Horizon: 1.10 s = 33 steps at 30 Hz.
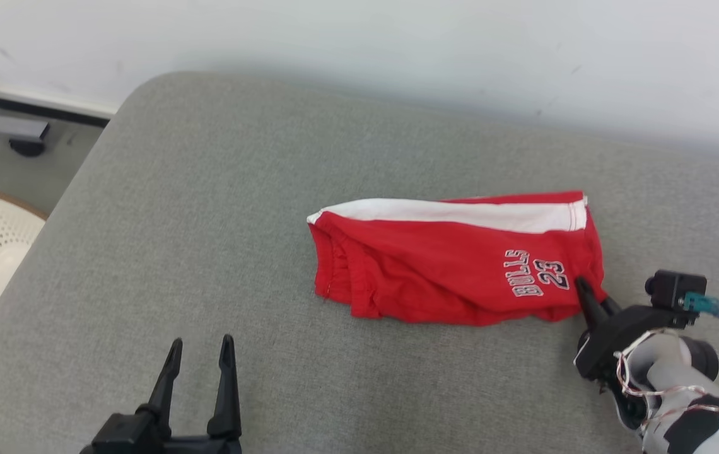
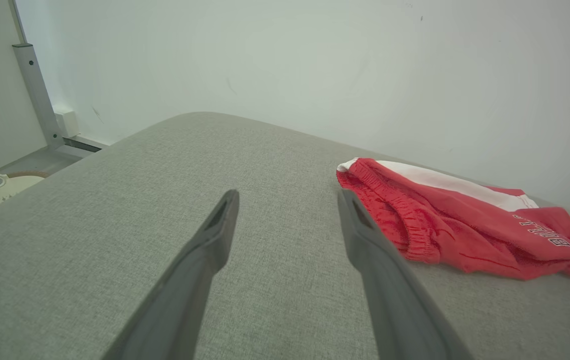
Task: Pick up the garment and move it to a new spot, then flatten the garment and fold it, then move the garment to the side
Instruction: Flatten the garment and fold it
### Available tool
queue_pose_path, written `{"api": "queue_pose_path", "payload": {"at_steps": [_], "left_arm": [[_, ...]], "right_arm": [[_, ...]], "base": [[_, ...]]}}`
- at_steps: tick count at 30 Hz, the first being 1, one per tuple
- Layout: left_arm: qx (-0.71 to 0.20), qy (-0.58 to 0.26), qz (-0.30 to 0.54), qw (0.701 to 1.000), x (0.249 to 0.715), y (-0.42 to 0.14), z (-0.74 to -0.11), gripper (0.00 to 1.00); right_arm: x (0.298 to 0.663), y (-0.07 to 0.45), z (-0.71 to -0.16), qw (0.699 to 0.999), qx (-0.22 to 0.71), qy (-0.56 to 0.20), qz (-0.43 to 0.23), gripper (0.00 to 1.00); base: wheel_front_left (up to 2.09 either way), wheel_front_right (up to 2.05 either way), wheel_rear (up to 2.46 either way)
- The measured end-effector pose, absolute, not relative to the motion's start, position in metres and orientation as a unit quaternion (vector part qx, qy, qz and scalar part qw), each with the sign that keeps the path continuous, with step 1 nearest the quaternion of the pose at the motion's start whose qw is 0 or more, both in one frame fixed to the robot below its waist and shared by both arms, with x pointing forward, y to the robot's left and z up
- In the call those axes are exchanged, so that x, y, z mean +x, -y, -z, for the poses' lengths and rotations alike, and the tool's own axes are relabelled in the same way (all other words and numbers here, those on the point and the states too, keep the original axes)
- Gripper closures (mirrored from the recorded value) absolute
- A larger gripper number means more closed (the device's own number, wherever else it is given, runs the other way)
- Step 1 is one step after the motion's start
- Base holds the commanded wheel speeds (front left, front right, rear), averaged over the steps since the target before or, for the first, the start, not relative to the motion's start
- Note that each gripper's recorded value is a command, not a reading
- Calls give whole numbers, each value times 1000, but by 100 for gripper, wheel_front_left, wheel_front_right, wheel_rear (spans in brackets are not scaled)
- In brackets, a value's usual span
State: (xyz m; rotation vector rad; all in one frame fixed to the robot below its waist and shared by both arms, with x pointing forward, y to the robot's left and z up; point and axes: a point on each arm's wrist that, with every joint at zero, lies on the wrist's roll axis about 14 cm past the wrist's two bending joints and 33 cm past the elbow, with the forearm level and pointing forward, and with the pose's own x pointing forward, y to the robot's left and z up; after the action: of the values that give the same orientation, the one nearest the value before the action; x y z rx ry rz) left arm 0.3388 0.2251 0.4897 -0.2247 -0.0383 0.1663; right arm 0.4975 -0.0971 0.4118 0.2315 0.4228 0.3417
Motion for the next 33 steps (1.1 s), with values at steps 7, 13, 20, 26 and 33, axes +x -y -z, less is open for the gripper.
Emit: {"api": "queue_pose_path", "payload": {"at_steps": [7, 13, 20, 26, 33], "left_arm": [[-117, 23, -64, 991, 334, -216, -491, 0], [-120, 28, -41, 992, 336, -203, -494, 0], [-123, 28, -24, 992, 343, -192, -496, 0], [-127, 29, -18, 991, 343, -188, -497, 0], [-127, 31, -19, 991, 342, -189, -497, 0]], "right_arm": [[460, 113, -418, 956, 143, -195, -167, 100], [419, 140, -405, 952, 170, -210, -145, 100], [406, 162, -401, 953, 171, -217, -123, 100], [404, 174, -400, 955, 159, -226, -110, 0], [429, 182, -420, 965, 128, -203, -108, 0]], "base": [[0, 0, 0], [0, 0, 0], [0, 0, 0], [0, 0, 0], [0, 0, 0]]}}
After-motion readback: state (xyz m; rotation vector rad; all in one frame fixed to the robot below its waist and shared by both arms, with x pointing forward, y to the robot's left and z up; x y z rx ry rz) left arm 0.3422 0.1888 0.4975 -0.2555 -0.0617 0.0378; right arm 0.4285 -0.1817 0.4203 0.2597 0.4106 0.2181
